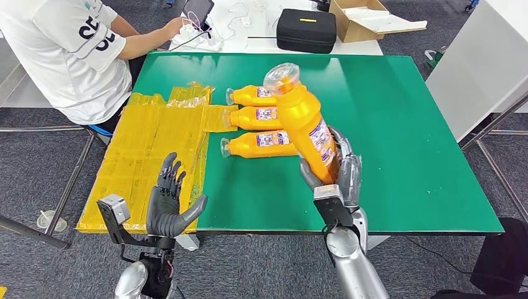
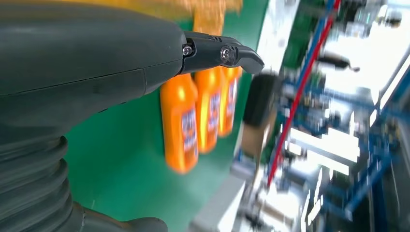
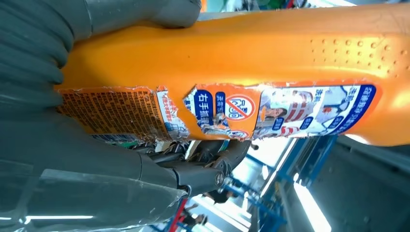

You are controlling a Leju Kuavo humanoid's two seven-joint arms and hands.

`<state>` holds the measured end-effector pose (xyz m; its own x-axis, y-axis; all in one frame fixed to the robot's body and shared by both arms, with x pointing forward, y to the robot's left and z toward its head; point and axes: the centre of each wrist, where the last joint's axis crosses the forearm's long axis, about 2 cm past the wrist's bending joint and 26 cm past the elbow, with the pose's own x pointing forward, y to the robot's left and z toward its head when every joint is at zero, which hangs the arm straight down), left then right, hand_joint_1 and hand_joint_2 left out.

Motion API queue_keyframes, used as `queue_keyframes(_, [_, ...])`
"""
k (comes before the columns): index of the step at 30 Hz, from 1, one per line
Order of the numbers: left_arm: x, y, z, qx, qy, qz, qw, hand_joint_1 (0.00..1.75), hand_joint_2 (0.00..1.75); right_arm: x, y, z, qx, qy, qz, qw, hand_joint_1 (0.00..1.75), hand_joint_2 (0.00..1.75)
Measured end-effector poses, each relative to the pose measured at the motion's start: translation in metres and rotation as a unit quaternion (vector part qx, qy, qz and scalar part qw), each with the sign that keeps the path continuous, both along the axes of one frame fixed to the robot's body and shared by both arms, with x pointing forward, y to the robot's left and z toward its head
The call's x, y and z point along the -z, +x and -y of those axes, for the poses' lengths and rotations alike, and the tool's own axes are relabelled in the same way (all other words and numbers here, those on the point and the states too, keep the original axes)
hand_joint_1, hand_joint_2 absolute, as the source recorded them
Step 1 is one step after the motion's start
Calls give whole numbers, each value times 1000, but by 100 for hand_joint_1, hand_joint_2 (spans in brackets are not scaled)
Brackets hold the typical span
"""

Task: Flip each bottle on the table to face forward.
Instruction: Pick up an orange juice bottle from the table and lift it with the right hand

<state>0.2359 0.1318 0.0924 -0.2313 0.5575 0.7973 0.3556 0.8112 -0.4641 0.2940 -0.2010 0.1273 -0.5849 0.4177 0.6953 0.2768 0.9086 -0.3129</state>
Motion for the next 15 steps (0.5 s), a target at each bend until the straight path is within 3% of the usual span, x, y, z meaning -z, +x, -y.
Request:
queue_keyframes(6, [-7, 7, 6, 46, -10, 16, 999, 0, 175, 25, -13, -36, -38, -36, -18, 998, 175, 175])
queue_keyframes(15, [-4, 14, 9, 67, 5, 9, 998, 0, 175, 49, -32, -93, -104, -67, -62, 990, 175, 175])
